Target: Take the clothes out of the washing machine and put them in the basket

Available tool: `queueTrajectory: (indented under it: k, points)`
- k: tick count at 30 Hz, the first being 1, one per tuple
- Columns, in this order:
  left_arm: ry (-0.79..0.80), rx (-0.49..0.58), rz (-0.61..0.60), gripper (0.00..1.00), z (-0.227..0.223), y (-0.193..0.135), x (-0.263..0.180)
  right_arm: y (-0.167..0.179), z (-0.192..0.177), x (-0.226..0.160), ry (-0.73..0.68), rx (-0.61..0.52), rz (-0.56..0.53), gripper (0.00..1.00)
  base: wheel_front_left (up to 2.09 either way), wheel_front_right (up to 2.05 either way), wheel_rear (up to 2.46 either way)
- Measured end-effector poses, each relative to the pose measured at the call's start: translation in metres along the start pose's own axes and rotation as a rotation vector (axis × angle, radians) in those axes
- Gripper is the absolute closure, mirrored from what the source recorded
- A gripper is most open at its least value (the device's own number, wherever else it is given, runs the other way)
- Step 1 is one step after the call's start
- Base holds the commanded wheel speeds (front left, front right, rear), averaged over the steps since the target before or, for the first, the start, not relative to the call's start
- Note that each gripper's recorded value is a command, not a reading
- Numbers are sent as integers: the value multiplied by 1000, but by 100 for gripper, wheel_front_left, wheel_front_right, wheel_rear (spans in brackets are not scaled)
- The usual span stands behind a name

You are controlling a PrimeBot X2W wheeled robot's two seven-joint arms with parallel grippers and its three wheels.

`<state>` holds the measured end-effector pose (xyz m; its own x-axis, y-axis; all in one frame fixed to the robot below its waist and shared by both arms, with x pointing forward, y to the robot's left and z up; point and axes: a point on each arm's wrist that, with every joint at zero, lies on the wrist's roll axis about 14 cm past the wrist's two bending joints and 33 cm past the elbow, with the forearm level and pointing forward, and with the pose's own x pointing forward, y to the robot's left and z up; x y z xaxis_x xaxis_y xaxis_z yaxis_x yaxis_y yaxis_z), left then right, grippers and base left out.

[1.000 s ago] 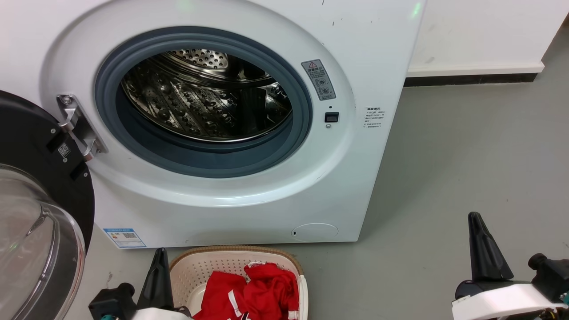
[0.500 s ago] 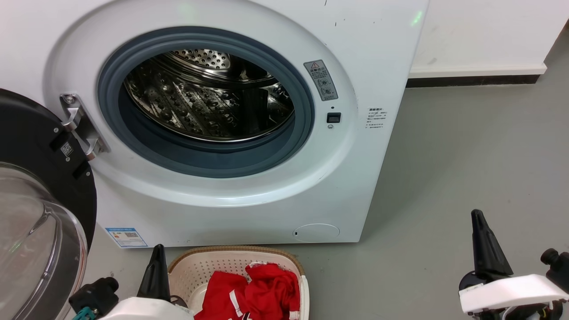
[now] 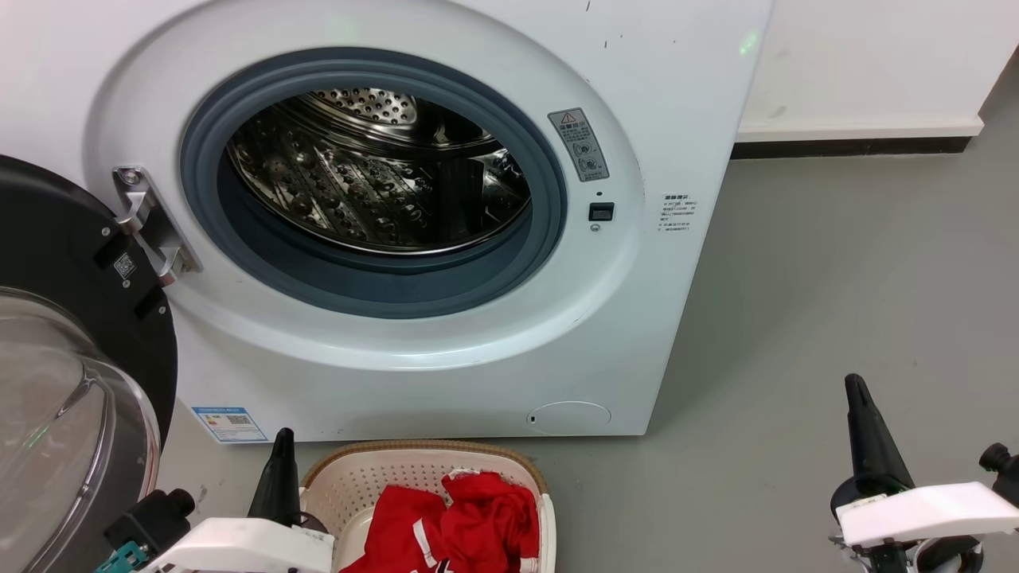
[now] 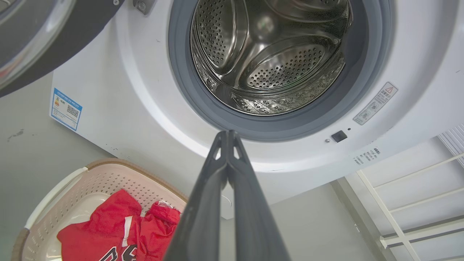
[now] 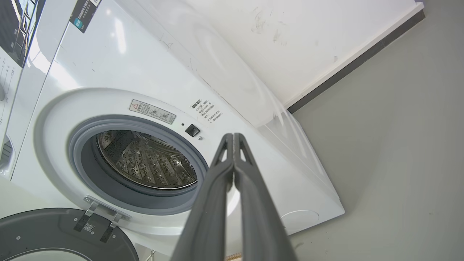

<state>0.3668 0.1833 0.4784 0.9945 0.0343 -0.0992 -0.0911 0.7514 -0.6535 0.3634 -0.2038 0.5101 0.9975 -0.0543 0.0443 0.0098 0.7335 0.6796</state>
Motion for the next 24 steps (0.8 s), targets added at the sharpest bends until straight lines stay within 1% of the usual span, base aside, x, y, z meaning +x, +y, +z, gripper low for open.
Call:
queueTrajectory:
  k: [24]
  points:
    - [19, -310, -3, 100, 5, 2, 7, -5, -4, 8, 31, 295, -32, 100, 0, 0, 0]
